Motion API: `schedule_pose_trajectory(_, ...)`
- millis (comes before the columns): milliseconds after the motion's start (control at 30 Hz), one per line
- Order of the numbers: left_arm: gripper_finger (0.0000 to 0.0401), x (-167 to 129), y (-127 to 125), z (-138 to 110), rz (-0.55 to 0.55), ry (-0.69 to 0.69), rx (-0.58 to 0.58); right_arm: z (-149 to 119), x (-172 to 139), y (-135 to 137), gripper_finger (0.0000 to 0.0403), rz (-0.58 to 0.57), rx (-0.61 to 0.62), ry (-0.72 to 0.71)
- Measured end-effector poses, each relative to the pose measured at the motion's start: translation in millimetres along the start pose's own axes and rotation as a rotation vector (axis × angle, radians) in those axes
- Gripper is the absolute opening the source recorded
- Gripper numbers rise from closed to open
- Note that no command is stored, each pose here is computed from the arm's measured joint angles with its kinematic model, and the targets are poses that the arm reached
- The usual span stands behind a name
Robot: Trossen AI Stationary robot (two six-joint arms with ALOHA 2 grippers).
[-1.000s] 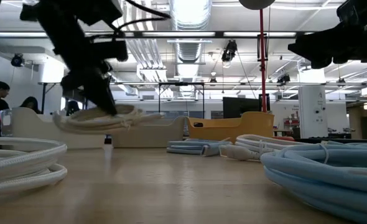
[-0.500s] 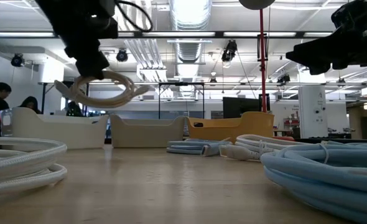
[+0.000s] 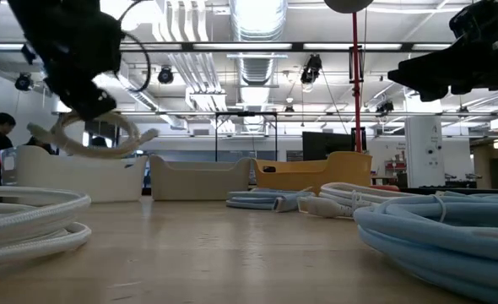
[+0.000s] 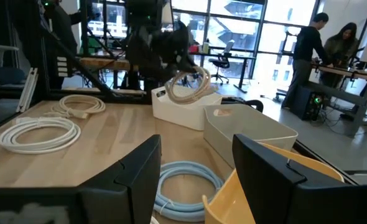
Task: Sort HDMI cables
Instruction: Put the top left brown hdmi cable into the white bin, then put the left brown hdmi cable into the white bin
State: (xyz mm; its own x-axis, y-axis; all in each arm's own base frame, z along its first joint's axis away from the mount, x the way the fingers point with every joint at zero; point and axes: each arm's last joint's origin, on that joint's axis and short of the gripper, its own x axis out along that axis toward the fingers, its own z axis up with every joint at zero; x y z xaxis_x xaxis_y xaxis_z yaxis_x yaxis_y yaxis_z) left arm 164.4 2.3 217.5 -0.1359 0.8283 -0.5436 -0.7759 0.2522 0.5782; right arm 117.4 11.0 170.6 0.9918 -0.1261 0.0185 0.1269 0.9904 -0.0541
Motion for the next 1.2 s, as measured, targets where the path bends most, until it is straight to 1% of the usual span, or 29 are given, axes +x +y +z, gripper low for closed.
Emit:
schedule_pose_trajectory(133, 0.0041, 16, 1, -16, 0.064, 0.037, -0.053, 0, 0, 0, 0.0194, -0.001, -0.003, -0.002)
schedule_pose_trajectory(267, 0.0041, 26, 2, -28, 0.094, 0.097, -0.083, 0, 0, 0, 0.0194, -0.001, -0.024, -0.002)
schedule_pose_trajectory(333, 0.0042, 29, 0, -33, 0.091, 0.102, -0.097, 0, 0, 0, 0.0194, -0.001, -0.028, -0.003)
schedule_pose_trajectory(400, 0.0044, 31, -4, -34, 0.065, 0.092, -0.134, 0, 0, 0, 0.0194, -0.001, -0.030, -0.002)
schedule_pose_trajectory(533, 0.0061, 34, -7, -36, 0.049, 0.096, -0.138, 0, 0, 0, 0.0194, -0.001, -0.044, -0.003)
schedule_pose_trajectory(733, 0.0101, 36, -6, -35, 0.056, 0.100, -0.122, 0, 0, 0, 0.0194, -0.001, -0.074, -0.004)
schedule_pose_trajectory(867, 0.0121, 31, -7, -29, 0.037, 0.112, -0.131, 0, 0, 0, 0.0194, -0.001, -0.073, -0.004)
schedule_pose_trajectory(967, 0.0126, 25, -7, -19, 0.018, 0.110, -0.125, 0, 0, 0, 0.0194, -0.001, -0.074, -0.005)
schedule_pose_trajectory(1100, 0.0126, 11, -3, 0, -0.009, 0.099, -0.070, 1, 0, 0, 0.0194, -0.001, -0.074, -0.005)
schedule_pose_trajectory(1200, 0.0126, -2, -2, 17, -0.087, 0.112, 0.007, 1, 0, 0, 0.0194, -0.001, -0.088, -0.005)
